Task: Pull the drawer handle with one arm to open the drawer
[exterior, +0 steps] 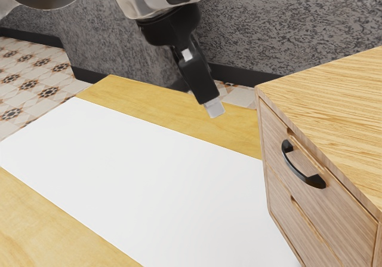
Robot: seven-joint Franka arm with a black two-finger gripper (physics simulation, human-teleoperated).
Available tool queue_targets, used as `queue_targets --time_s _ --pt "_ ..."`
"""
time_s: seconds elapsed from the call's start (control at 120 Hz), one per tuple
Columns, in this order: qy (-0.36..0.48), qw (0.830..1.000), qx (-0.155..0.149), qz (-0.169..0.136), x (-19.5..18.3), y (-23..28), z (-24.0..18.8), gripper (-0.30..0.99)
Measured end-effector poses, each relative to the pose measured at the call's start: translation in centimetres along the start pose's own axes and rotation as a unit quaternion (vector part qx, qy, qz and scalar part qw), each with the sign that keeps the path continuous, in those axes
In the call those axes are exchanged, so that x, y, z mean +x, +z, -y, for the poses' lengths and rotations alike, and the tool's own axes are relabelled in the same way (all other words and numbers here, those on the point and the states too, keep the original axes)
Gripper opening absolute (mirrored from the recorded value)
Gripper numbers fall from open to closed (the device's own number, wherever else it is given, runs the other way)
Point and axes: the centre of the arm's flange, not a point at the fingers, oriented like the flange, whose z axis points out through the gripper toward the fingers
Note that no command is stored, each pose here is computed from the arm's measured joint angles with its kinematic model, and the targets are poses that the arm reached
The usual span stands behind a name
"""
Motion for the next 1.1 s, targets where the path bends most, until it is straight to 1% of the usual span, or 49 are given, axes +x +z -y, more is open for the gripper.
queue_targets --time_s 0.042,0.075,0.1,0.133,0.2,0.225,0.25,0.3,0.317,0.342,0.367,0.408,0.467,0.5,0.575,0.65,0.808,0.908,1.008,1.1 --pt "0.052 0.999 -0.012 -0.001 1.9 0.8 -5.2 0.67" --pt "0.079 0.997 -0.016 -0.002 2.6 1.0 -8.1 0.67" --pt "0.09 0.996 -0.009 -0.002 2.8 1.0 -9.3 0.67" --pt "0.096 0.995 0.008 0.0 2.9 1.0 -9.8 0.67" --pt "0.075 0.995 0.057 0.018 1.2 1.1 -8.6 0.67" --pt "0.057 0.995 0.077 0.026 0.2 1.4 -7.1 0.67" --pt "0.022 0.994 0.097 0.035 -1.0 1.7 -3.7 0.66" --pt "-0.058 0.988 0.137 0.048 -4.7 1.9 5.1 0.67" --pt "-0.071 0.985 0.147 0.048 -5.6 1.9 7.1 0.67" --pt "-0.077 0.983 0.161 0.05 -6.6 2.1 8.5 0.67" --pt "-0.07 0.981 0.175 0.052 -7.2 2.3 8.3 0.67" --pt "-0.044 0.979 0.194 0.046 -7.5 2.0 6.6 0.67" --pt "-0.001 0.978 0.207 0.037 -8.5 1.8 4.1 0.67" --pt "0.023 0.976 0.214 0.037 -9.6 2.1 2.5 0.67" --pt "0.078 0.971 0.225 0.037 -10.9 2.6 -0.2 0.67" --pt "0.133 0.963 0.233 0.034 -10.7 2.7 -1.9 0.67" --pt "0.231 0.941 0.244 0.036 -10.2 2.7 -3.4 0.67" --pt "0.288 0.925 0.242 0.044 -9.6 3.4 -3.3 0.67" --pt "0.339 0.912 0.223 0.058 -8.5 5.6 -2.1 0.67" --pt "0.403 0.887 0.216 0.066 -6.6 7.6 -3.6 0.67"
